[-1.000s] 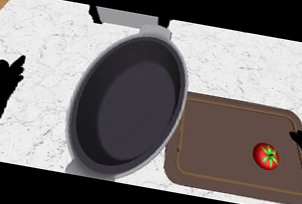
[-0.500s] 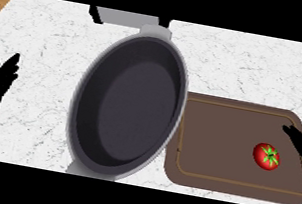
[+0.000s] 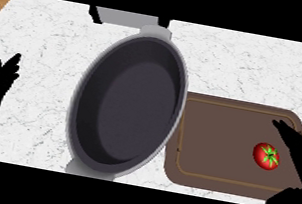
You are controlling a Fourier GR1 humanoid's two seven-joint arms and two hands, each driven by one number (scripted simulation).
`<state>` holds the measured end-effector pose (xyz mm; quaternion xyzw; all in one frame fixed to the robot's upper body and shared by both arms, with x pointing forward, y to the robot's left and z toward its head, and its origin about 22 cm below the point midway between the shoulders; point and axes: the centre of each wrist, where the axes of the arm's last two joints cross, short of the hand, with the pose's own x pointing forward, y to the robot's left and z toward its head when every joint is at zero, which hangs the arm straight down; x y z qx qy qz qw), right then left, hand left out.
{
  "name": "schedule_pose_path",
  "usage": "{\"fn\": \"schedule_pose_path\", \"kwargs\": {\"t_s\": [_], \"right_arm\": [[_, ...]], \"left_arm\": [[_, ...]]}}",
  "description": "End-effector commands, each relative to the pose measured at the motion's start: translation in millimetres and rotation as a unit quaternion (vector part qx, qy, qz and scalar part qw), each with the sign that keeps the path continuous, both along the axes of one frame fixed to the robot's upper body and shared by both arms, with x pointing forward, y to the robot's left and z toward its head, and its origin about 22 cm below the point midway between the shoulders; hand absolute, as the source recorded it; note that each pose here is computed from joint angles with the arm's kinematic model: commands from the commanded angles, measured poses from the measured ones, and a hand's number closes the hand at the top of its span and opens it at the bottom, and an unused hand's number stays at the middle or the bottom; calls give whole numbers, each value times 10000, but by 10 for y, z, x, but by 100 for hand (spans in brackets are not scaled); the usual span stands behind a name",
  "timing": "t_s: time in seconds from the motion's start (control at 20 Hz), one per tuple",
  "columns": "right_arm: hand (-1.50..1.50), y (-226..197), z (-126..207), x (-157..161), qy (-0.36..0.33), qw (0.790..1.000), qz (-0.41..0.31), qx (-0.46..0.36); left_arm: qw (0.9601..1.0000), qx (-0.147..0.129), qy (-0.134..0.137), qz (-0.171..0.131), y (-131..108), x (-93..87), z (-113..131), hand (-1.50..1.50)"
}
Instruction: Pick the tomato from the tray and place it in the pot
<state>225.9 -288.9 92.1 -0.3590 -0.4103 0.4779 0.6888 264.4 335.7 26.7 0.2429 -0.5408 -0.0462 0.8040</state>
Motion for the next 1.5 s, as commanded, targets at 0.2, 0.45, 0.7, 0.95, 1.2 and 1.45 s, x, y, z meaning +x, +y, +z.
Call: {"fn": "schedule_pose_path", "kwargs": {"t_s": [0.2, 0.45, 0.7, 0.95, 1.2, 1.45], "right_arm": [[-150, 45, -290, 48, 101, 9995, -122, -263], [-150, 74, -388, 204, 385, 9987, -166, -274], [-150, -82, -407, 238, 435, 9988, -204, -111], [-150, -73, -595, 199, 440, 9986, -306, -2], [-150, -56, -795, 393, 452, 9988, -198, 12], [-150, -92, -893, 446, 543, 9982, -247, -35]], "left_arm": [[10000, 56, -27, -65, -40, -7, 119, 0], [10000, 63, 1, 5, 81, 45, -65, 0], [10000, 44, -4, 40, -27, -20, 97, 0], [9999, 33, -98, 22, 64, -134, 25, 0], [10000, -5, -11, -74, -7, 29, 251, 0], [10000, 32, 30, 28, -46, 67, -127, 0]]}}
